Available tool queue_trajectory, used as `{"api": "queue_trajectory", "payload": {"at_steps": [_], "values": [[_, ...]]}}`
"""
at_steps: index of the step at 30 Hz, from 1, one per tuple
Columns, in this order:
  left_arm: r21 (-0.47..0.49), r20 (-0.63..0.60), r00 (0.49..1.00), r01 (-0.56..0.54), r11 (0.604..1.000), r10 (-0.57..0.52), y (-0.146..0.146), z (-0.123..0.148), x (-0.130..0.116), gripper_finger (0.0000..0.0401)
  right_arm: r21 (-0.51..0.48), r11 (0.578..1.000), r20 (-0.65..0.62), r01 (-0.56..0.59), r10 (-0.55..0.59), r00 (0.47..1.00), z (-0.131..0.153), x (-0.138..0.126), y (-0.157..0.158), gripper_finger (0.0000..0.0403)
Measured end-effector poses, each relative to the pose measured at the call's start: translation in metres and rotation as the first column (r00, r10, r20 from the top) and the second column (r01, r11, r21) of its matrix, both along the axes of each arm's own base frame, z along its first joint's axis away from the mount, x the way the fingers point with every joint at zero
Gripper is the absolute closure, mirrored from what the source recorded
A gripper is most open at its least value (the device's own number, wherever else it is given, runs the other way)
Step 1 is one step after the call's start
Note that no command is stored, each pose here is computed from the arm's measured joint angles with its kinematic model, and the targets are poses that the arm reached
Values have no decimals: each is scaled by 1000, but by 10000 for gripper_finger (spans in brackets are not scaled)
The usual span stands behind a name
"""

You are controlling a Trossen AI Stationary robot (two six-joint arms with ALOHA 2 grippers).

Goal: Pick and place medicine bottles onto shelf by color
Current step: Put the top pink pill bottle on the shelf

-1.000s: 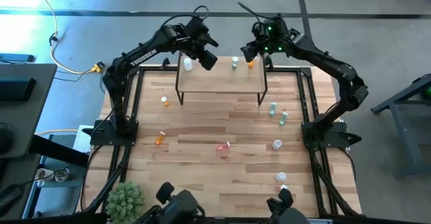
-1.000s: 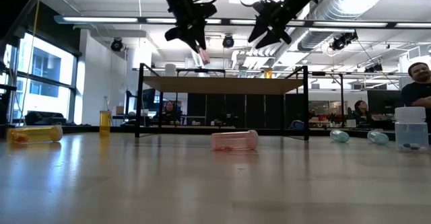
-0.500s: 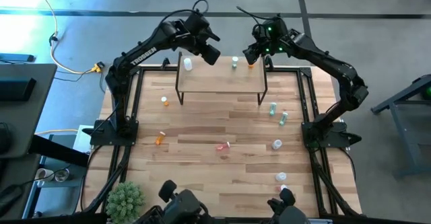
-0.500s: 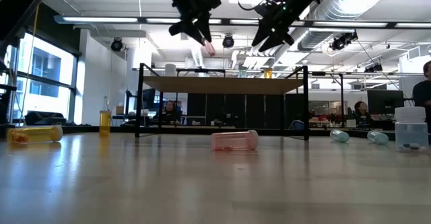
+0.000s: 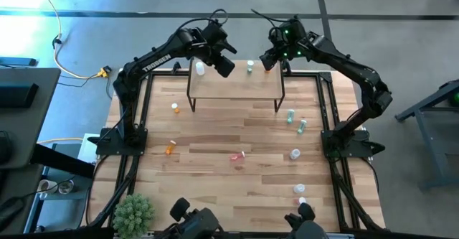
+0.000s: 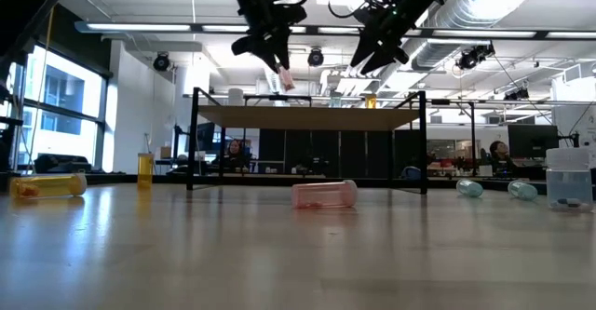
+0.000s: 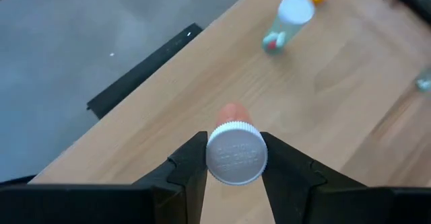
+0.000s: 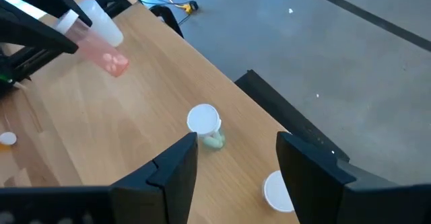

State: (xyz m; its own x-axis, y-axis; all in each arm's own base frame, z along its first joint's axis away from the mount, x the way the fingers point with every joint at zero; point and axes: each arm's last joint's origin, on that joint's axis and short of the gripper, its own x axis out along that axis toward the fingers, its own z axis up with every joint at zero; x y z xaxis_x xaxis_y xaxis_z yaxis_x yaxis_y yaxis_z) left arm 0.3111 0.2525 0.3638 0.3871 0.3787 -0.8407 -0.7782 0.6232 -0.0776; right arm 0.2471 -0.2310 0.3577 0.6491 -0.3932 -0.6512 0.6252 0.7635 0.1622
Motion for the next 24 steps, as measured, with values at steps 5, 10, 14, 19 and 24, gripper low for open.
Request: {"api": "queue_trajectory", "payload": {"at_steps": [5, 10, 14, 19, 24], "values": [[-7, -66, 998, 6, 1000, -7, 0, -11, -2, 285, 17, 1000, -4, 7, -7, 1000, -1, 0, 1, 210], [-11, -119, 991, 57, 998, -58, -2, -20, -1, 284, 27, 1000, -6, 13, -13, 1000, -1, -1, 1, 210], [11, -142, 986, 89, 996, -86, -4, -20, 1, 284, 31, 999, -3, 17, -17, 1000, -1, -1, 1, 210], [30, -193, 972, 140, 990, -132, -3, -23, 1, 284, 50, 998, 8, 36, -37, 999, -1, -1, 1, 210], [3, -226, 963, 154, 988, -149, 6, -38, 6, 284, 54, 998, 10, 40, -41, 999, -1, -1, 1, 210]]}}
